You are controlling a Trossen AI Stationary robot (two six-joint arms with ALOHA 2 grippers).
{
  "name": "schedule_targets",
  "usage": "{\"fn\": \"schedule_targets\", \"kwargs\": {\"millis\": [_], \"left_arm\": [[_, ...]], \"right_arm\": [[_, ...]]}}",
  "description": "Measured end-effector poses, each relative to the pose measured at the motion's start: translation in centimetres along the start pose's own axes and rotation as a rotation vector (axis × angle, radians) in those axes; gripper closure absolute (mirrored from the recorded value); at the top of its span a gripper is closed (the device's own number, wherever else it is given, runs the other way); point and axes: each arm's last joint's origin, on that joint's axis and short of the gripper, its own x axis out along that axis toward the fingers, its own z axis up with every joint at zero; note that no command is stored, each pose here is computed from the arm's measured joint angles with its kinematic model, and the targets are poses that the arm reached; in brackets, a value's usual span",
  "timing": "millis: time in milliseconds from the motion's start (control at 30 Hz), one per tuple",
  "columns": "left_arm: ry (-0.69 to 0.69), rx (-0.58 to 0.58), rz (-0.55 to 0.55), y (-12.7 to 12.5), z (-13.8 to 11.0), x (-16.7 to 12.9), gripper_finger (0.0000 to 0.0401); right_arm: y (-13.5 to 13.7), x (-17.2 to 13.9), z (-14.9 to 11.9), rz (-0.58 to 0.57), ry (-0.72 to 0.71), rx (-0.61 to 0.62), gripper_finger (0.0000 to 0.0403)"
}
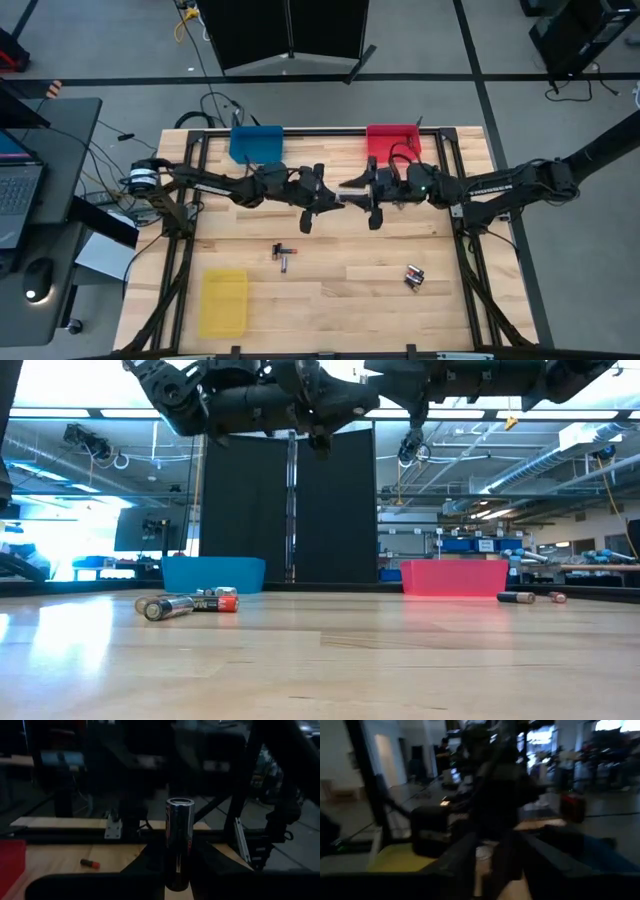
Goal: Sort batteries
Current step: Put the silver battery into the blue bin
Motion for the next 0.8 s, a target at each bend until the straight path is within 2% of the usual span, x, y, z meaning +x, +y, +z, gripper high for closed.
{"fn": "schedule_targets", "kwargs": {"millis": [167,300,433,567,633,700,800], "left_arm": [[0.081,-0.028,0.071,0.7,1.8,-1.9,0.0348],[0.169,-0.093,0.172,1.5,4.0,-4.7,0.0348],[0.365,-0.149,0.361,3.0,6.3,-7.8,0.0348],[0.567,-0.187,0.547,5.0,8.4,-10.5,0.0348],[0.618,-0.214,0.613,6.4,9.4,-11.5,0.0348],[0.693,-0.258,0.681,8.1,9.6,-12.7,0.0348],[0.808,-0.343,0.765,10.9,9.3,-14.3,0.0348]], "right_arm": [[-0.5,-1.2,1.2,-0.038,-0.018,-0.036,0.0180],[-1.0,-2.3,1.8,-0.066,0.018,-0.047,0.0177],[-1.3,-2.9,1.1,-0.143,0.120,-0.051,0.0232],[-1.5,-3.0,0.4,-0.202,0.200,-0.075,0.0327],[-1.6,-2.9,0.1,-0.216,0.219,-0.081,0.0376],[-1.7,-2.6,-0.4,-0.224,0.238,-0.086,0.0391],[-1.7,-2.2,-1.1,-0.226,0.276,-0.081,0.0379]]}}
